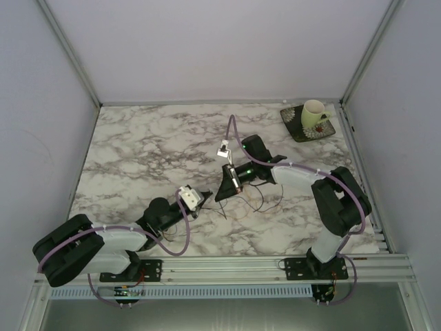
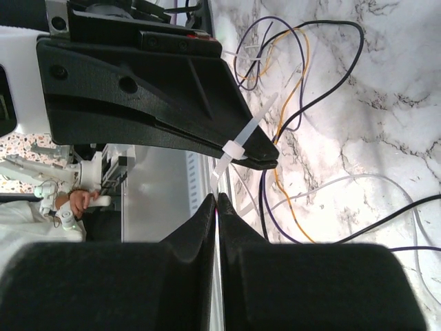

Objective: Zip-tie the wires
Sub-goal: Tie the cable at the center of the board.

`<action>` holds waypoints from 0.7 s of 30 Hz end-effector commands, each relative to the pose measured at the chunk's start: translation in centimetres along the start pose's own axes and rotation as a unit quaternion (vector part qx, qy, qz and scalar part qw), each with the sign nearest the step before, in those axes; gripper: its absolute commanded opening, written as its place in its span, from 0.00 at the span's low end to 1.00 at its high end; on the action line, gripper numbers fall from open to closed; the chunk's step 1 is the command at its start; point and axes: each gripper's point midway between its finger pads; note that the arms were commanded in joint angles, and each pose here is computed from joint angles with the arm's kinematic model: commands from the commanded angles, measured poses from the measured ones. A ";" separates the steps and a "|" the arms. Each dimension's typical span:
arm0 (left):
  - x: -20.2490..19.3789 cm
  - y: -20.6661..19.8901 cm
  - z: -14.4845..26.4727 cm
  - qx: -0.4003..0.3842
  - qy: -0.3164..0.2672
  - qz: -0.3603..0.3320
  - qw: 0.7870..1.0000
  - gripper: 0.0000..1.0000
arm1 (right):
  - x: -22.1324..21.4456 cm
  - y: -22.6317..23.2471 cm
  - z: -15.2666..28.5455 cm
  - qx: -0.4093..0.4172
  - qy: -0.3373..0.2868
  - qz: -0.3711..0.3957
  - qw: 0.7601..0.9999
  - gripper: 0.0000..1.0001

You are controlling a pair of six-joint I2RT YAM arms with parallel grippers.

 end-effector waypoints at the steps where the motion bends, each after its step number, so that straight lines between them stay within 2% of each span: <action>1: 0.7 -1.0 0.3 -0.027 -0.021 -0.020 0.999 0.00 | 2.4 -0.8 0.8 -0.021 -0.024 0.006 0.999 0.00; 9: -0.1 -1.3 0.2 -0.034 -0.003 -0.032 0.999 0.00 | 2.8 -1.1 0.7 -0.019 -0.023 -0.021 0.999 0.00; 21: -0.3 -0.3 -0.1 -0.004 -0.003 -0.034 0.999 0.00 | 0.4 -1.3 0.1 -0.016 0.009 -0.042 0.999 0.00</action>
Point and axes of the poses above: each gripper's point midway between its finger pads, its own z axis back along the fingers, its own y axis along the line the jaws close on, x = y × z, and after that the axes turned 10 degrees about z, right-handed
